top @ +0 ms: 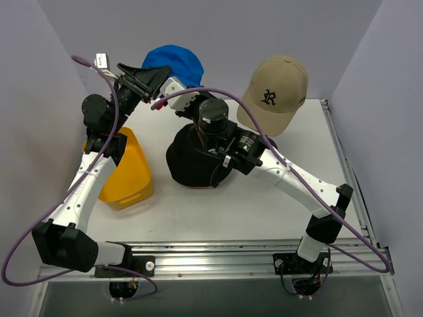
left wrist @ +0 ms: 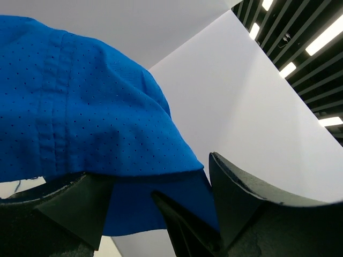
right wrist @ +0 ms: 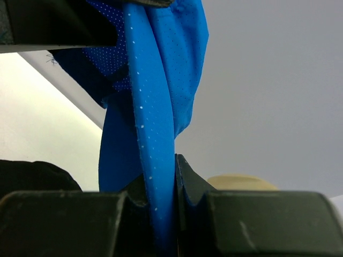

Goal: Stack the hats

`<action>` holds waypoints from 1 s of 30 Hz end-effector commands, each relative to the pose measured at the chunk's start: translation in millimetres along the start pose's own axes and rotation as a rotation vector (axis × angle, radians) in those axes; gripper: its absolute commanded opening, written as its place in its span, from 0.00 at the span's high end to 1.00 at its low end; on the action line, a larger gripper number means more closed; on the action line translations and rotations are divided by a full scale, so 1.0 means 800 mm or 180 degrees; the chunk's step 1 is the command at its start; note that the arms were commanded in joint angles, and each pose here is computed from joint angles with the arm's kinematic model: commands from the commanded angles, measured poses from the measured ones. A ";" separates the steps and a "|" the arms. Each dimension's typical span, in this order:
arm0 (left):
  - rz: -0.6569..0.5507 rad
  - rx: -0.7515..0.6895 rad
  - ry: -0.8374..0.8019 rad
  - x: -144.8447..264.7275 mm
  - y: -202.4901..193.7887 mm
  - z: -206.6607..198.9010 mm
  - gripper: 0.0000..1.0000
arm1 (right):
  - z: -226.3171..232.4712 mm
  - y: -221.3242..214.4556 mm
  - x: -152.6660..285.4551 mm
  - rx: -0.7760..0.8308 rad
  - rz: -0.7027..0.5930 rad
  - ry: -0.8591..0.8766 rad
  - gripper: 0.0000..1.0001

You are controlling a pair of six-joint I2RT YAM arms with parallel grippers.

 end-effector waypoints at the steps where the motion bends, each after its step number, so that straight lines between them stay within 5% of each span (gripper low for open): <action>1: -0.0036 0.0004 -0.0265 -0.005 0.005 -0.015 0.23 | -0.017 0.011 0.007 -0.0235 -0.0161 -0.0082 1.00; 5: 0.0036 -0.0012 -0.0256 -0.009 0.002 -0.013 0.32 | -0.010 0.009 0.005 -0.0248 -0.0177 -0.0012 1.00; 8: 0.0119 0.0060 -0.0323 -0.009 -0.001 -0.013 0.56 | -0.005 0.010 0.004 -0.0294 -0.0216 0.0062 1.00; 9: 0.0113 0.0110 -0.0397 -0.009 0.000 -0.015 0.75 | -0.002 0.008 0.004 -0.0315 -0.0227 0.0094 1.00; 11: 0.0128 0.0177 -0.0455 -0.008 0.000 -0.017 0.96 | 0.000 0.007 0.005 -0.0322 -0.0244 0.0133 1.00; 15: 0.0160 0.0307 -0.0462 -0.006 0.004 -0.026 0.98 | 0.002 0.003 0.011 -0.0373 -0.0350 0.0193 0.97; 23: 0.0025 0.0759 -0.0406 0.003 0.014 -0.038 0.98 | 0.004 -0.015 0.032 -0.0672 -0.0694 0.0315 0.65; 30: 0.0040 0.1124 -0.0523 0.006 0.018 -0.056 0.98 | 0.013 -0.025 0.034 -0.0877 -0.0885 0.0341 0.59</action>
Point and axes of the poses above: each gripper's point midway between its finger pads, its own x axis back along the fingers, its own z axis along the line the jaws close on, y = z × x, the point moved 9 cm from there along x, back along the fingers, and after that the axes turned 2 degrees about x, right-handed, at the moved point
